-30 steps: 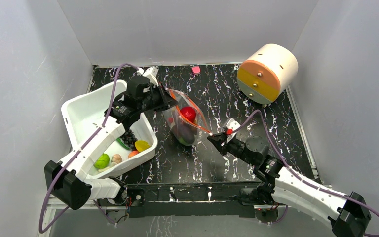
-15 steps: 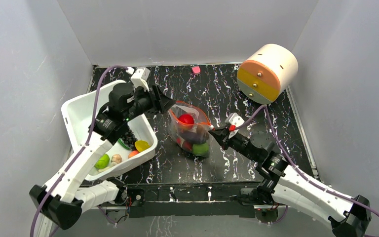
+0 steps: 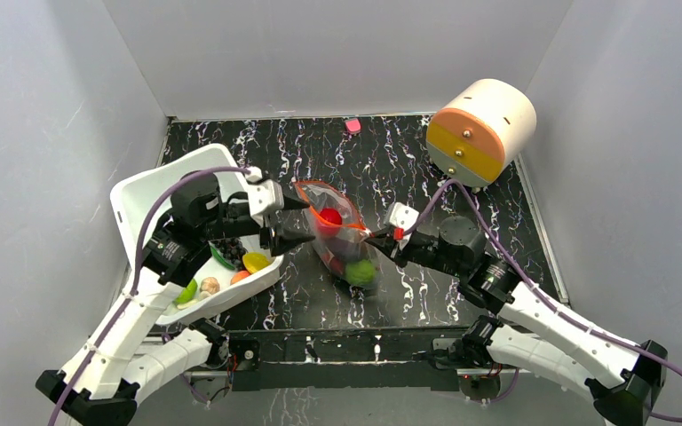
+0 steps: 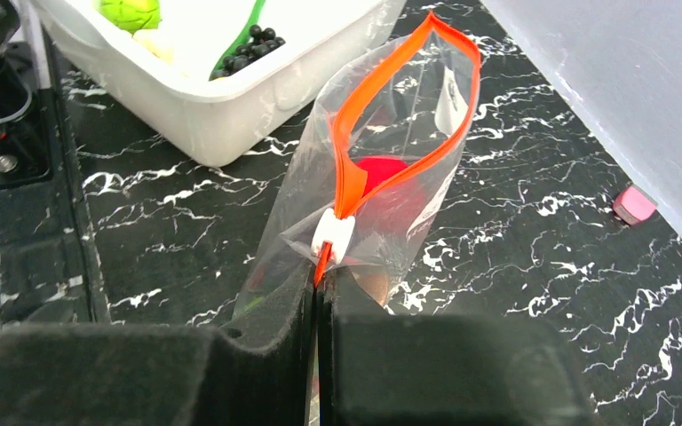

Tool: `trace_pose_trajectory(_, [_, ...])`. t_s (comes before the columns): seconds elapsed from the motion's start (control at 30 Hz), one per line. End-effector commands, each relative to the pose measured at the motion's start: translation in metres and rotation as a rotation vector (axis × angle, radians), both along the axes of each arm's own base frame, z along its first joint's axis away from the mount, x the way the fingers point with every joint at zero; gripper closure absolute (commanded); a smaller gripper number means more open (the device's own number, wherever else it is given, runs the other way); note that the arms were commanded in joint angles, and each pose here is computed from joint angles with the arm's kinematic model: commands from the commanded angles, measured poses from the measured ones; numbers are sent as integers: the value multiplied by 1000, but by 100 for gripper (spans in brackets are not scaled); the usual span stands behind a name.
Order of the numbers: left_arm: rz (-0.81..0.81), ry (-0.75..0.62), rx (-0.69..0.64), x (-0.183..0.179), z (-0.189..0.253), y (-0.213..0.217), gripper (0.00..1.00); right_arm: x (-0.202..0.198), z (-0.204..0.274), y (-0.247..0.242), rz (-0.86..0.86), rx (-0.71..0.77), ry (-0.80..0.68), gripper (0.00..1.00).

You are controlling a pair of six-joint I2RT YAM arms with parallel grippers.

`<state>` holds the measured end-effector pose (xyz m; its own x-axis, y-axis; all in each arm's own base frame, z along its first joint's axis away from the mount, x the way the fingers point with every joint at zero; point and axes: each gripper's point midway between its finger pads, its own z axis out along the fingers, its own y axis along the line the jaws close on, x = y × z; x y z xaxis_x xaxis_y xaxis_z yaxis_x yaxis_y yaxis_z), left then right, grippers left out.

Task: Place the food in the zip-top bag and seal the zipper
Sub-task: Zip the zipper food storage bag at the center of the board.

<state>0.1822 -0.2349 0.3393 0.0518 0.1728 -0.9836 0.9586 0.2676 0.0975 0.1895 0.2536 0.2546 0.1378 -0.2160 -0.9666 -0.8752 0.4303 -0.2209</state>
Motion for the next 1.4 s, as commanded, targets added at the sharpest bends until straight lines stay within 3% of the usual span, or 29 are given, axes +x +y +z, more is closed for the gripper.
trace_pose_trajectory(0.0, [-300,-170,13,-38,-9,-8,37,-11,34,10,106,31,-92,100])
trace_pose_trajectory(0.1, [-378,-177,14,-45,-19,-12,38,-14,41,15,138,66,-105,100])
trace_pose_trajectory(0.93, [-482,-130,52,-22,-49,-60,53,-21,44,41,259,93,-46,100])
trace_pose_trajectory(1.37, [-499,-181,21,-27,-32,-63,49,-21,38,42,265,80,-30,100])
